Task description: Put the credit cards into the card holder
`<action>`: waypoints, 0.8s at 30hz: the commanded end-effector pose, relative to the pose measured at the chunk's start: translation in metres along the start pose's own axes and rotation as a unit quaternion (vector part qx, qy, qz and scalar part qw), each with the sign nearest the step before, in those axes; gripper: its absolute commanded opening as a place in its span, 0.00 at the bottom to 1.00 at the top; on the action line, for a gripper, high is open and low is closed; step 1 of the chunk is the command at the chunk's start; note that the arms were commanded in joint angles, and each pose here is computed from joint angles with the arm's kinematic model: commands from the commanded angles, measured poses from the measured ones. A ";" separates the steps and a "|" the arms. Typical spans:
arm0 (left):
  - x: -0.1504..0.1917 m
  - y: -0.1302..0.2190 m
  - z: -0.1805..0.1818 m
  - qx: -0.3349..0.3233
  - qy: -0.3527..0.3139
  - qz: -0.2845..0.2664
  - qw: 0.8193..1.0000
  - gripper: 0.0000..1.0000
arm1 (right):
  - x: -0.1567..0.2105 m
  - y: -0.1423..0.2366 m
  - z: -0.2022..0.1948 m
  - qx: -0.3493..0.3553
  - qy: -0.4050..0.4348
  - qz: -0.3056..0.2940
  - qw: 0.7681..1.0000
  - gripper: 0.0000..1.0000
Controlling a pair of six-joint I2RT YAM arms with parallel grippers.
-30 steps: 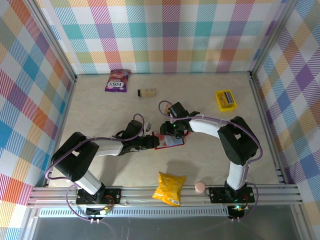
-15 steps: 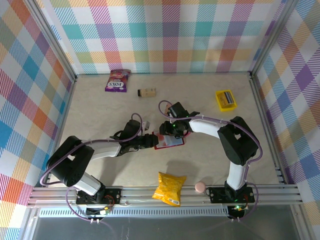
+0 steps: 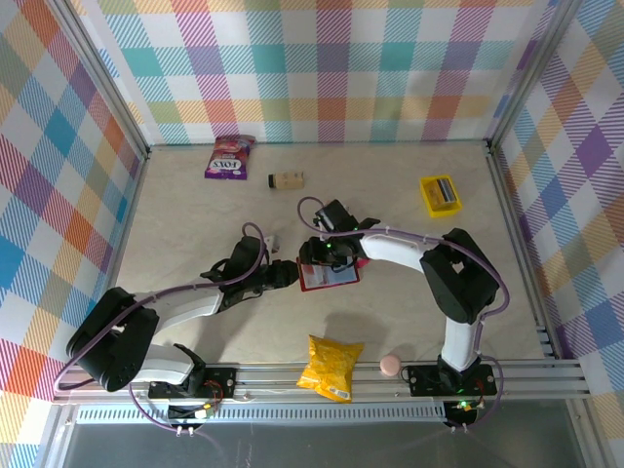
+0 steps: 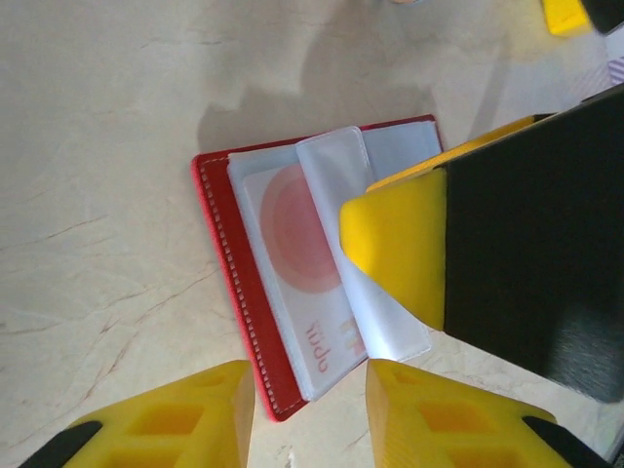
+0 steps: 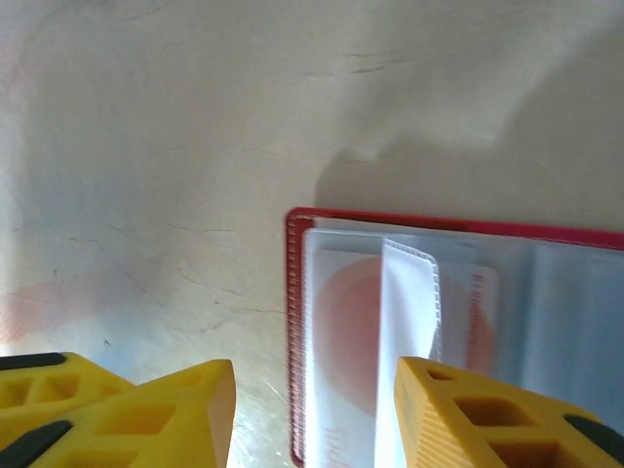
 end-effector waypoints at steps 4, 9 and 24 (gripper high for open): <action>0.008 0.021 0.015 -0.010 0.034 -0.018 0.999 0.35 | -0.013 0.006 0.042 -0.047 0.027 -0.011 0.998 0.44; 0.008 0.023 0.012 0.002 0.031 -0.009 0.999 0.35 | -0.026 0.050 0.072 -0.078 0.052 -0.066 0.993 0.47; -0.033 0.034 -0.048 0.121 -0.010 -0.061 0.991 0.41 | -0.027 0.225 -0.089 0.059 -0.037 -0.269 0.961 0.63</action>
Point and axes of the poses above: each hand's point on the last joint's axis, 136 mm out from that joint toward the fingers, its own y axis back along the fingers, its own z axis along the line the jaws close on, x = y × z, the point moved 9 cm from there along y, back along the fingers, and after that the axes turned 3 degrees about y, right-handed, at the moved point
